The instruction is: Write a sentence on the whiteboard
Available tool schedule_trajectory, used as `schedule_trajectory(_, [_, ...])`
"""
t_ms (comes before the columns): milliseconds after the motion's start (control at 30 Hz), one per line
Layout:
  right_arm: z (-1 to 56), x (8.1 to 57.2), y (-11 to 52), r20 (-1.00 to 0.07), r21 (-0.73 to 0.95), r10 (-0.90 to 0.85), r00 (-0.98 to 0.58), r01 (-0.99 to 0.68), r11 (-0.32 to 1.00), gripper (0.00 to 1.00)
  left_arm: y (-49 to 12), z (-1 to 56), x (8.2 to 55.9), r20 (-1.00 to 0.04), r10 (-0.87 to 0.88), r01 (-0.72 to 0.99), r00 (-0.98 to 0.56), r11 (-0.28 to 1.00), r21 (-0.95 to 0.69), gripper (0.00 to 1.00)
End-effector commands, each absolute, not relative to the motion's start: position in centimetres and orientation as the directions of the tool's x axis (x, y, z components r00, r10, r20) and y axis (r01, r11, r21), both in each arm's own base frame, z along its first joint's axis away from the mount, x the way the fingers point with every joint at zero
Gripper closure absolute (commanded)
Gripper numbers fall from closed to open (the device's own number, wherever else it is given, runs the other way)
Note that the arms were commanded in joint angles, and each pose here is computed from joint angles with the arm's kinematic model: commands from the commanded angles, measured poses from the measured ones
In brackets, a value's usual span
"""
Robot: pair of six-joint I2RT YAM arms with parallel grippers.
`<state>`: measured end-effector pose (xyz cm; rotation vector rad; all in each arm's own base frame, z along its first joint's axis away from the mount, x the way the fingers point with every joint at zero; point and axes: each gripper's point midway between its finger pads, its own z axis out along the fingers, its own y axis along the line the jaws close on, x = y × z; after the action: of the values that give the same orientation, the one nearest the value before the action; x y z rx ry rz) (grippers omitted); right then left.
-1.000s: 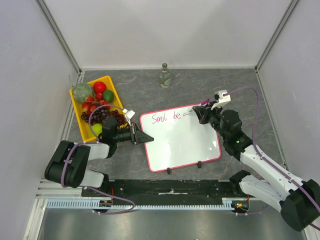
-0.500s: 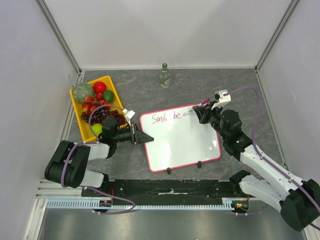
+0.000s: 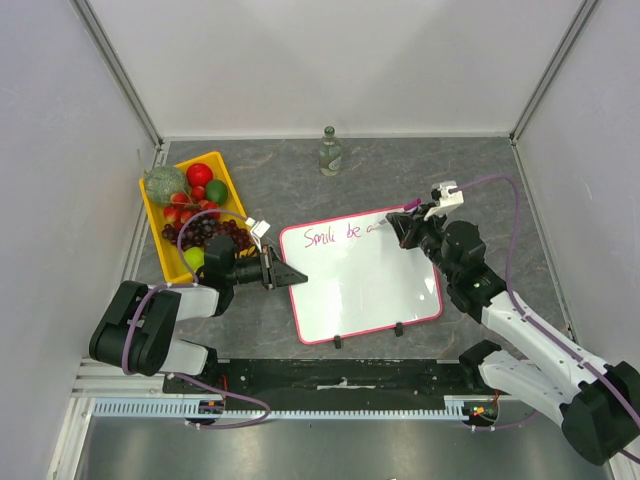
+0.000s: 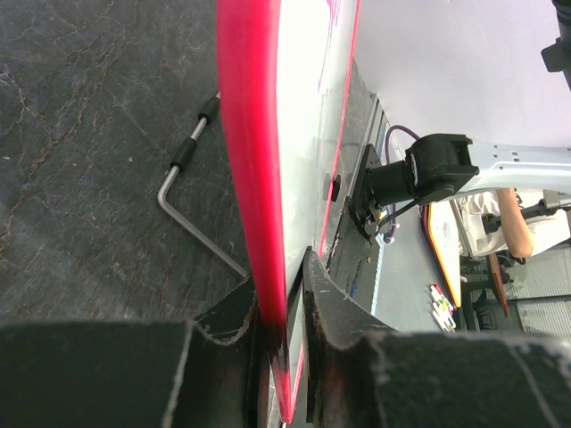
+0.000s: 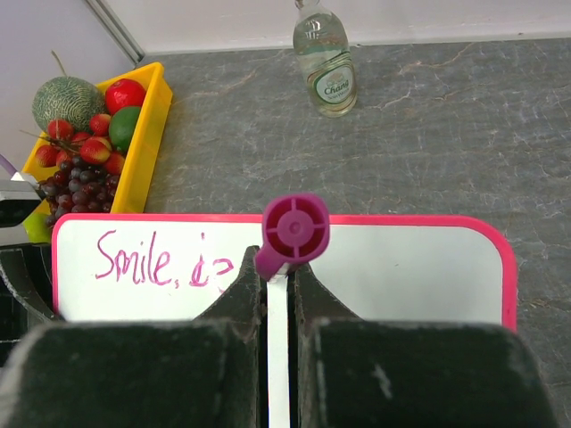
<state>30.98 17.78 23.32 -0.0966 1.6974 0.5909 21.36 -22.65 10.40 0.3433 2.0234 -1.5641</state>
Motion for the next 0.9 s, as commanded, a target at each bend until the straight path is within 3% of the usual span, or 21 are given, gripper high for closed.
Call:
schedule_trajectory(0, [21.7, 30.6, 17.2, -0.945, 0.299, 0.217, -0.246, -0.371, 0.879, 1.00, -22.4, 8.7, 21.2, -0.610, -0.102, 0.548, -0.786, 0.340, -0.764, 0.98])
schedule_trajectory(867, [20.5, 29.0, 17.5, -0.934, 0.318, 0.208, -0.291, -0.410, 0.855, 1.00, -22.4, 8.6, 21.3, -0.609, -0.102, 0.547, -0.787, 0.341, -0.764, 0.98])
